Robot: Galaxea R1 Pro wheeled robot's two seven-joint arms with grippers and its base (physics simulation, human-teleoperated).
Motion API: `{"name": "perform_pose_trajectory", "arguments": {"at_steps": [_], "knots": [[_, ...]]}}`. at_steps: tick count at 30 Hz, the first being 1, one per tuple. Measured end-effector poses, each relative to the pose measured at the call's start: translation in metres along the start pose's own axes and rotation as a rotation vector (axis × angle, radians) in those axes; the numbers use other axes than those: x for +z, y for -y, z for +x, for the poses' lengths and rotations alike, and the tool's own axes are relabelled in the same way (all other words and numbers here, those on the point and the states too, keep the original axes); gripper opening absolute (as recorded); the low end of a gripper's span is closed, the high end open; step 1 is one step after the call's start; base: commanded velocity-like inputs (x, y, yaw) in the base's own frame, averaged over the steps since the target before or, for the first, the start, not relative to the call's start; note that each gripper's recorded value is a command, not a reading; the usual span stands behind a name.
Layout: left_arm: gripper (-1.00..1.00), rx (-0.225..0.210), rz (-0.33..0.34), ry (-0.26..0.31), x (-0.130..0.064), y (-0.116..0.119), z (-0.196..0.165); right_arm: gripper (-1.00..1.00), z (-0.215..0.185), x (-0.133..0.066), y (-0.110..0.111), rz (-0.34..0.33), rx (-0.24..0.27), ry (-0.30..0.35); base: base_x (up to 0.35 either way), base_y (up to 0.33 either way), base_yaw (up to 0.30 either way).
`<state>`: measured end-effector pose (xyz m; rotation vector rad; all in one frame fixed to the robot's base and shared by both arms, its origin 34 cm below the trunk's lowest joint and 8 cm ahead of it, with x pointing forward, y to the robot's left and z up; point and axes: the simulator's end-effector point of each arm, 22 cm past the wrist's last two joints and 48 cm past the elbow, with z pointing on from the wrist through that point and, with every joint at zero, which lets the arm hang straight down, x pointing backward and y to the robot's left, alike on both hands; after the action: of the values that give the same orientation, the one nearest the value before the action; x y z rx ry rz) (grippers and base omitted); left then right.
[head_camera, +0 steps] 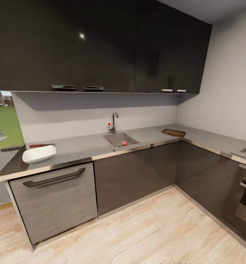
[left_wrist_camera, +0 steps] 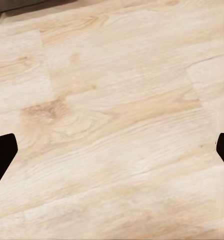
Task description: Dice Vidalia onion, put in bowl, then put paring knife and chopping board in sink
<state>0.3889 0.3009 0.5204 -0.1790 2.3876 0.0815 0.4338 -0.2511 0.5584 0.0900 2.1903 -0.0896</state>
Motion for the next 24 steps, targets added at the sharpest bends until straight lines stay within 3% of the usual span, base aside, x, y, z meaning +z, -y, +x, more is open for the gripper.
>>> {"name": "perform_pose_trajectory", "arguments": {"at_steps": [24], "knots": [[1.0, 0.001, 0.0, 0.0, 0.0, 0.0002, 0.0, 1.0, -0.0002, 0.0, -0.0006, -0.001, 0.0, 0.0, 0.0, 0.0, -0.279]]}}
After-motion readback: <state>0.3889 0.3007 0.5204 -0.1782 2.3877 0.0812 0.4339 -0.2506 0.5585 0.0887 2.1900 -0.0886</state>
